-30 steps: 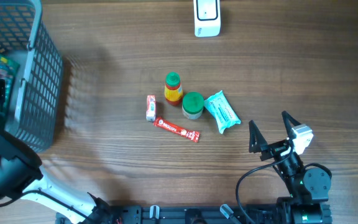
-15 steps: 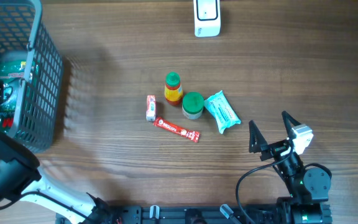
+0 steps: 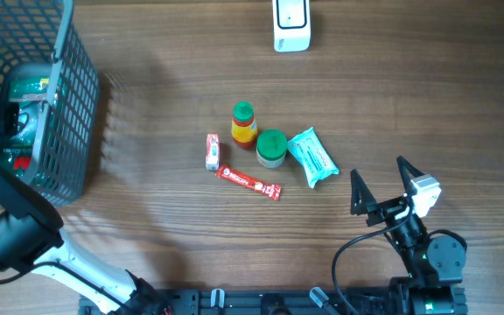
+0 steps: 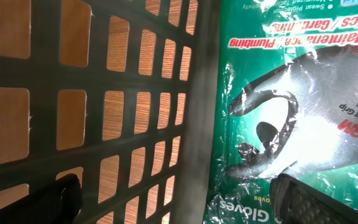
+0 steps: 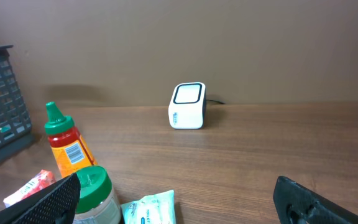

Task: Scan the item barcode
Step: 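Reach the left gripper into the basket and grasp the green glove pack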

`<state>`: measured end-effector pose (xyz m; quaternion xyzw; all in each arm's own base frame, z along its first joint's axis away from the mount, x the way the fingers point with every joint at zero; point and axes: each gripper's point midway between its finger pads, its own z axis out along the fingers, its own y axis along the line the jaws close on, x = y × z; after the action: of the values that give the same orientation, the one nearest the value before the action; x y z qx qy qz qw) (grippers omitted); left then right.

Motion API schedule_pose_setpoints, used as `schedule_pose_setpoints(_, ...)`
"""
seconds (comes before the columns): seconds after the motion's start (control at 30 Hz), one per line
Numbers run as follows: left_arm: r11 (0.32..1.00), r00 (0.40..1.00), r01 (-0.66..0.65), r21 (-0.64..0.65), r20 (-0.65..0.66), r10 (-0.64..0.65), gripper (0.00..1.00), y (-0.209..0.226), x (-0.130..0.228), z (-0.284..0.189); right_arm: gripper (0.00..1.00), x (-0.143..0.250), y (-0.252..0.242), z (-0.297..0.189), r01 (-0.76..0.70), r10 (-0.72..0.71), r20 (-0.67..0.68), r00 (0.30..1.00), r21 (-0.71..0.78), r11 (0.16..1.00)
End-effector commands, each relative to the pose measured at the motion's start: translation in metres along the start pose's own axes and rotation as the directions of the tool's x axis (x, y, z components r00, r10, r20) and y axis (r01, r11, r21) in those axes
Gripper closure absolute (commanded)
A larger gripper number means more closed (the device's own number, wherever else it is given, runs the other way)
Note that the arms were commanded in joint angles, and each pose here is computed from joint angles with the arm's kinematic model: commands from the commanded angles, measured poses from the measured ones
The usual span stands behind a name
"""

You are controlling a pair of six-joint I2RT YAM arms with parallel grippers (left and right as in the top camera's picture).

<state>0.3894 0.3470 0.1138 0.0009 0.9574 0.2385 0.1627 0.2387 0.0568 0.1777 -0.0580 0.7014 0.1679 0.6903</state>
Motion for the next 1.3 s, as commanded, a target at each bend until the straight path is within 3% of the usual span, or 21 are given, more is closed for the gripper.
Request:
schedule_pose_setpoints(0.0,0.998,0.998,0.031,0.049,0.045,-0.034,0.00,-0.015,-0.005,-0.007,0.00,0.000,0.000,0.000,0.010,-0.010,0.002,1.000,0.001,1.000)
schedule_pose_setpoints(0.3,0.994,0.975,0.073,-0.083,0.217,-0.053,0.00,0.028,-0.034,-0.087,0.00,0.000,0.000,0.000,0.010,-0.010,0.002,1.000,0.001,1.000)
schedule_pose_setpoints(0.43,0.988,0.953,0.107,0.115,0.273,-0.134,0.00,-0.006,-0.044,-0.086,0.00,0.000,0.000,0.000,0.010,-0.010,0.002,1.000,0.001,1.000)
schedule_pose_setpoints(0.73,0.972,0.993,0.039,0.230,0.100,-0.064,0.00,-0.082,-0.039,-0.022,0.00,0.000,0.000,0.000,0.010,-0.010,0.002,1.000,0.001,1.000)
schedule_pose_setpoints(0.97,0.959,0.987,0.145,0.244,-0.106,-0.122,0.00,-0.112,-0.005,0.026,0.00,0.000,0.000,0.000,0.010,-0.010,0.002,1.000,0.001,1.000)
schedule_pose_setpoints(1.27,0.949,0.980,0.139,0.282,-0.178,-0.091,0.00,-0.131,0.014,0.051,0.00,0.000,0.000,0.000,0.010,-0.010,0.002,1.000,0.001,1.000)
